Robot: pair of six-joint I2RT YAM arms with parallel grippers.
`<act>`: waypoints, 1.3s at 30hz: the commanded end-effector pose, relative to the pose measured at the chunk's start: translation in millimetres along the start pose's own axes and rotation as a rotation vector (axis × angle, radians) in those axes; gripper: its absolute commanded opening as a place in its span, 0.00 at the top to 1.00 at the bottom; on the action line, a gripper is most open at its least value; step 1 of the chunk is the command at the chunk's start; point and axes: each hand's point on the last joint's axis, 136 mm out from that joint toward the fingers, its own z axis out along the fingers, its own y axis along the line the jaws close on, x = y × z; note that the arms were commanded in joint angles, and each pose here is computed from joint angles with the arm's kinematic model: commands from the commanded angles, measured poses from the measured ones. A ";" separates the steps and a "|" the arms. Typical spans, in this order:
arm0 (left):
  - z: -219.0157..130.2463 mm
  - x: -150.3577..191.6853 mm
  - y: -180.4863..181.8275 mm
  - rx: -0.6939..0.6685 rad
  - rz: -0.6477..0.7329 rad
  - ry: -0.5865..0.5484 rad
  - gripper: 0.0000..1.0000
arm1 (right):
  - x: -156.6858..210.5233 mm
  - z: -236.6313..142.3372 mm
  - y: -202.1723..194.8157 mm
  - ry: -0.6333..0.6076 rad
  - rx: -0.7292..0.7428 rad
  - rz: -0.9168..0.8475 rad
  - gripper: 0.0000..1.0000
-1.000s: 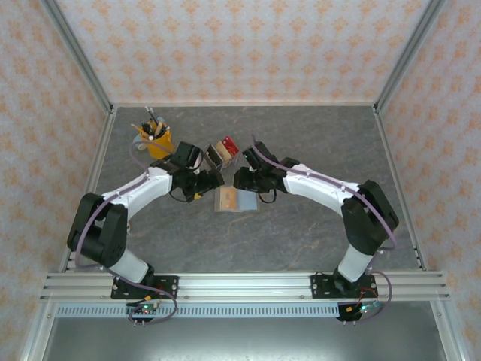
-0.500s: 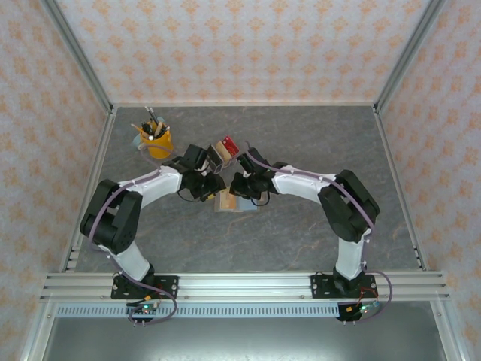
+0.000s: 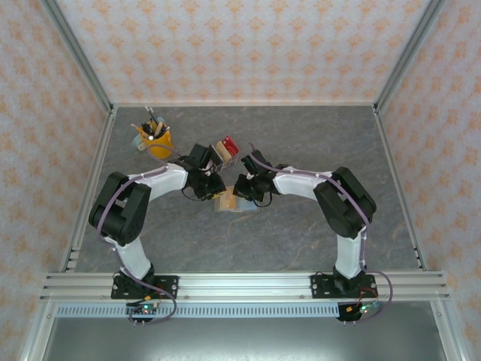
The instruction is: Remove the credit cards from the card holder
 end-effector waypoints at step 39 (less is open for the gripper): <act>19.0 11.3 37.6 -0.128 -0.013 0.036 0.84 | 6.1 16.0 -0.5 0.074 -0.141 0.023 0.84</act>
